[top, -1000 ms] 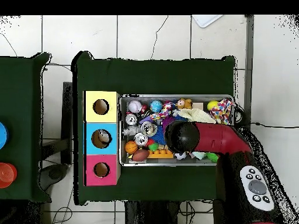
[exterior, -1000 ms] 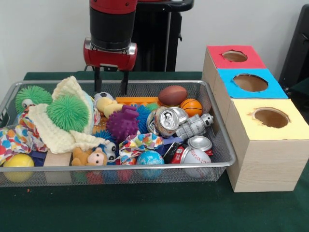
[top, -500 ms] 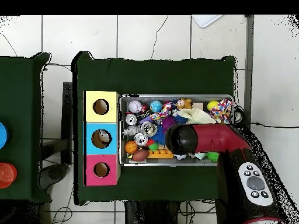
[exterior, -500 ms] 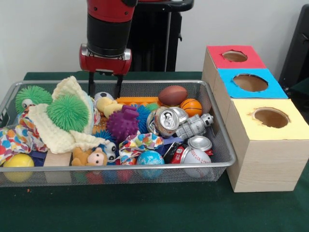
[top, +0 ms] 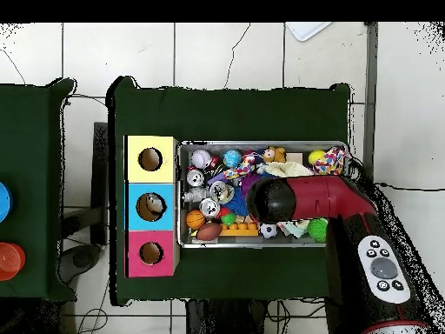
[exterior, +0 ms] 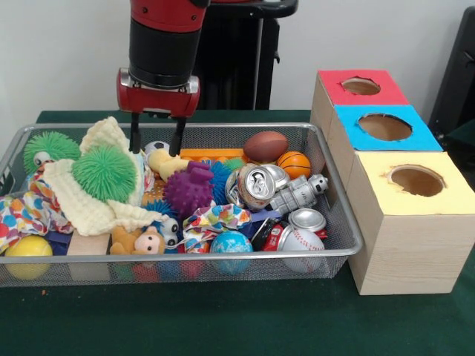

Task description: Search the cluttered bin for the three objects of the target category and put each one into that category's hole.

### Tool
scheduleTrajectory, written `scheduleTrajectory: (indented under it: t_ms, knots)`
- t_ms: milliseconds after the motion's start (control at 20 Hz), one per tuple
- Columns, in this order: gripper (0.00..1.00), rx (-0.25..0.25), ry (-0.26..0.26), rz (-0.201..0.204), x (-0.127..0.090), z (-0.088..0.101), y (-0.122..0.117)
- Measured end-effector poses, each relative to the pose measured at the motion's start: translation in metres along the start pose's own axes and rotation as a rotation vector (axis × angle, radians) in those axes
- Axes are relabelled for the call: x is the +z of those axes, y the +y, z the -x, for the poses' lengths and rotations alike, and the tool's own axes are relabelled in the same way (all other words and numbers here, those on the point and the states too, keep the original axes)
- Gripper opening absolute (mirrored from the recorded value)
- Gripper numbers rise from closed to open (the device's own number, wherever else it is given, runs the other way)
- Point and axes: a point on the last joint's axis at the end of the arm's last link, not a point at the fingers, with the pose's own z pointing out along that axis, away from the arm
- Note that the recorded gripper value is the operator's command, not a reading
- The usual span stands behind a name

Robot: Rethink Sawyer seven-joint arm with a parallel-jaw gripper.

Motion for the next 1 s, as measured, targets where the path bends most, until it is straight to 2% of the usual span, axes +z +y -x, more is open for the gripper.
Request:
scheduleTrajectory:
  t_ms: [200,400,450,750,1000]
  knots:
    - [1.00,-0.002,-0.013,0.006,-0.001,0.005,-0.003]
    - [1.00,-0.008,-0.005,0.006,0.010,0.000,-0.010]
    - [1.00,-0.027,0.006,-0.003,0.022,-0.005,-0.012]
    - [1.00,-0.107,0.048,-0.027,0.059,-0.026,-0.009]
    - [1.00,-0.134,0.066,-0.030,0.073,-0.035,-0.007]
